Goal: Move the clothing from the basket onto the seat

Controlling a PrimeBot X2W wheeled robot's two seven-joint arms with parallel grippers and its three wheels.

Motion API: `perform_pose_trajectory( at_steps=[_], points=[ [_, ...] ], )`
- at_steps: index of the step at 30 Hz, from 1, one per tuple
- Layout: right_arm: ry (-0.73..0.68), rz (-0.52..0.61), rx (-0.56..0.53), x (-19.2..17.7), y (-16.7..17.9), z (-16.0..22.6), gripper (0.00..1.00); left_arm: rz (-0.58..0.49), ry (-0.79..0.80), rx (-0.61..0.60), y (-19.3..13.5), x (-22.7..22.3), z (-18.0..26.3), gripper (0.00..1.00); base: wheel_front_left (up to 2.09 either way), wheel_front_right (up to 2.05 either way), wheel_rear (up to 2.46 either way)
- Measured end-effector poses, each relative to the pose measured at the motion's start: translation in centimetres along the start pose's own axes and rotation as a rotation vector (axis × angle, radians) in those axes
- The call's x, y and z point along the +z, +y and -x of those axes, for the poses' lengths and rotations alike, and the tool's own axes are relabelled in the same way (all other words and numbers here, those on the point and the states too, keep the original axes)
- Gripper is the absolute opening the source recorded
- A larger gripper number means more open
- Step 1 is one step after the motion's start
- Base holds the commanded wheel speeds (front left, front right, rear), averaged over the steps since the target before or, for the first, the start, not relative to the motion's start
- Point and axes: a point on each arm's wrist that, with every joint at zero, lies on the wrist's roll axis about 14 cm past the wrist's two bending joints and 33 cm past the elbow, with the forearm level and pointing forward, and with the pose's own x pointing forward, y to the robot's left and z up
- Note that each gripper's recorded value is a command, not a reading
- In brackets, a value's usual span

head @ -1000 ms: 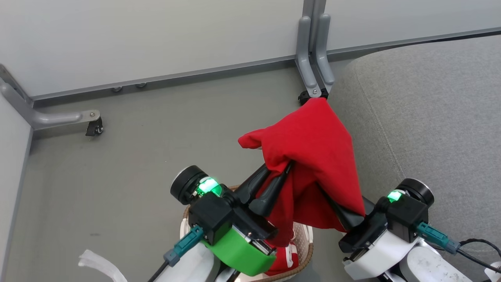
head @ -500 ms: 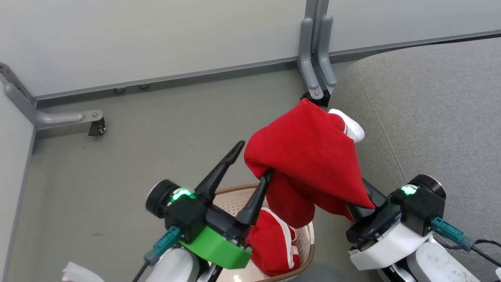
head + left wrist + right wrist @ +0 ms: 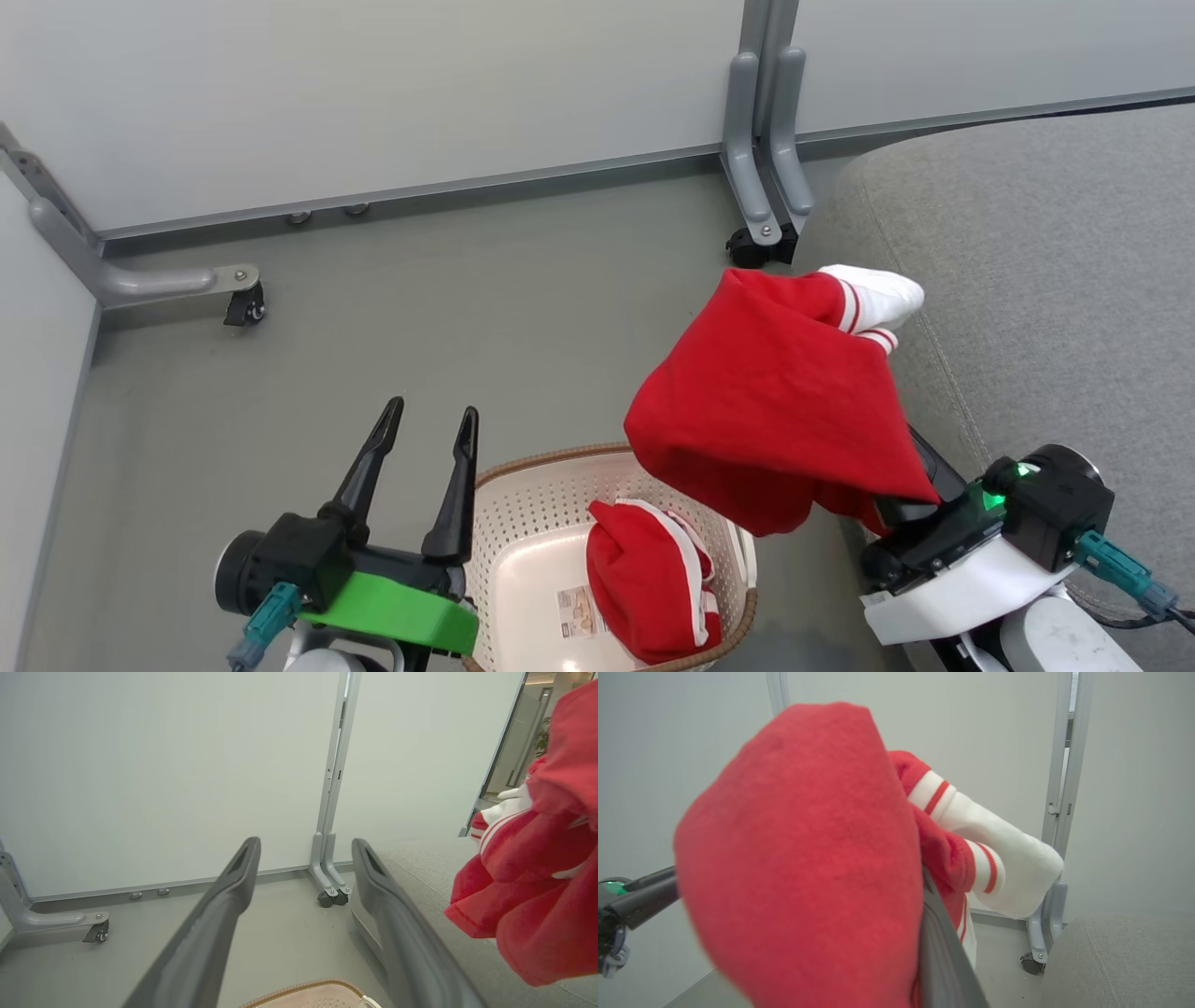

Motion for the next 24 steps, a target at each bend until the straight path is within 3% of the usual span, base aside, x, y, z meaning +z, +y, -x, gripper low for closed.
perform_pose_trajectory(
  at_steps=[13, 24],
  points=[
    [-0.010, -0.016, -0.050, 0.1, -0.6, 0.5, 0.00, -0.054, 0.077, 0.148, 4.2, -2.1, 2.6, 1.00, 0.00, 0.00, 0.00],
    [-0.008, -0.034, -0.066, -0.1, -0.5, 0.8, 0.00, -0.010, 0.121, 0.211, 5.1, -3.5, 4.6, 1.00, 0.00, 0.00, 0.00]
  ],
)
